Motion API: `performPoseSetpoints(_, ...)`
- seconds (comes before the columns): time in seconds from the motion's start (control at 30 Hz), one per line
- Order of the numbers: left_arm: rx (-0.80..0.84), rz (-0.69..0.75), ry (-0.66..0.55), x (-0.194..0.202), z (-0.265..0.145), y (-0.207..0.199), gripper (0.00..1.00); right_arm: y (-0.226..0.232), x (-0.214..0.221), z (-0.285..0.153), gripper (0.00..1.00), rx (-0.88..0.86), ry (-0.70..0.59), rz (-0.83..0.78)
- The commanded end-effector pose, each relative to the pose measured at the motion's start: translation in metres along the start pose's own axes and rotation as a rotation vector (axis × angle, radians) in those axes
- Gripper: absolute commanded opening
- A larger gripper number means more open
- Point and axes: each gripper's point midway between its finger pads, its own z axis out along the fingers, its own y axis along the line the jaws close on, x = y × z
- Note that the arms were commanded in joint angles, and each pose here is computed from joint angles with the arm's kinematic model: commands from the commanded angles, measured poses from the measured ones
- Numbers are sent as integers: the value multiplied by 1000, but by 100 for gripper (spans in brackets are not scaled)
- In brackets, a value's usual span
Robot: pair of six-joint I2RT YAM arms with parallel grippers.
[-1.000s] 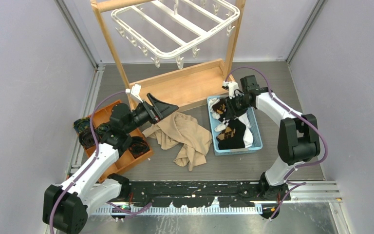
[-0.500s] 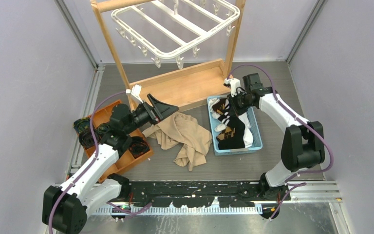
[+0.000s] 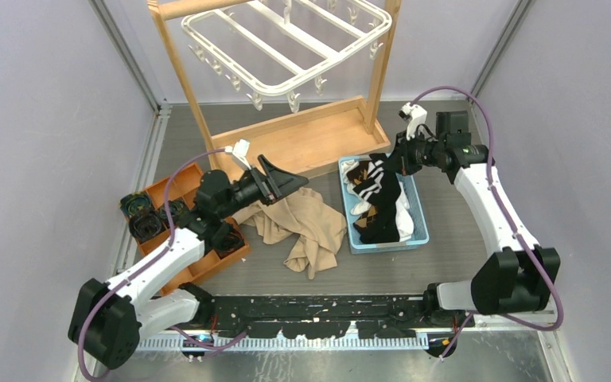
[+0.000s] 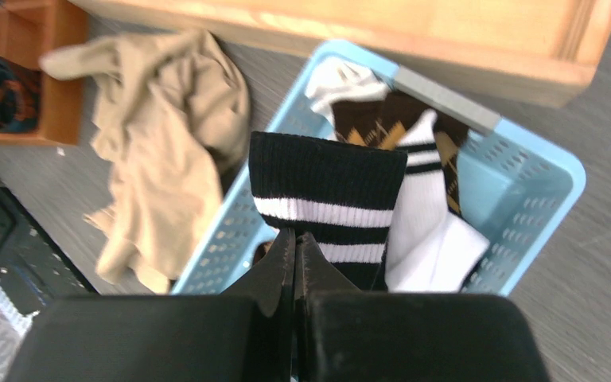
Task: Clip the socks to the hanger
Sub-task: Pick up the sock from the bin.
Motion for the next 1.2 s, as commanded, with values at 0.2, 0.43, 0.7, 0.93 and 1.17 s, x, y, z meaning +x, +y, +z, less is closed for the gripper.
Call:
performPoseSetpoints(0.2,182,62,-64,-14,32,-64,88,61,-110,-65,1,-112,-401,-17)
performPoseSetpoints(0.43,200,38,-138,-33,52,-87,85,87,-106,-59,1,-152,-403,-53)
performPoseSetpoints(0.7,196,-4,-130,-25,81,-94,75,108,-97,-47,1,-208,-387,-55)
performPoseSetpoints(0.93,197,-8,-127,-19,93,-100,69,123,-88,-41,1,-242,-367,-80)
performPoseSetpoints(1.17,154,-10,-143,-20,96,-93,63,133,-82,-37,1,-266,-356,-106)
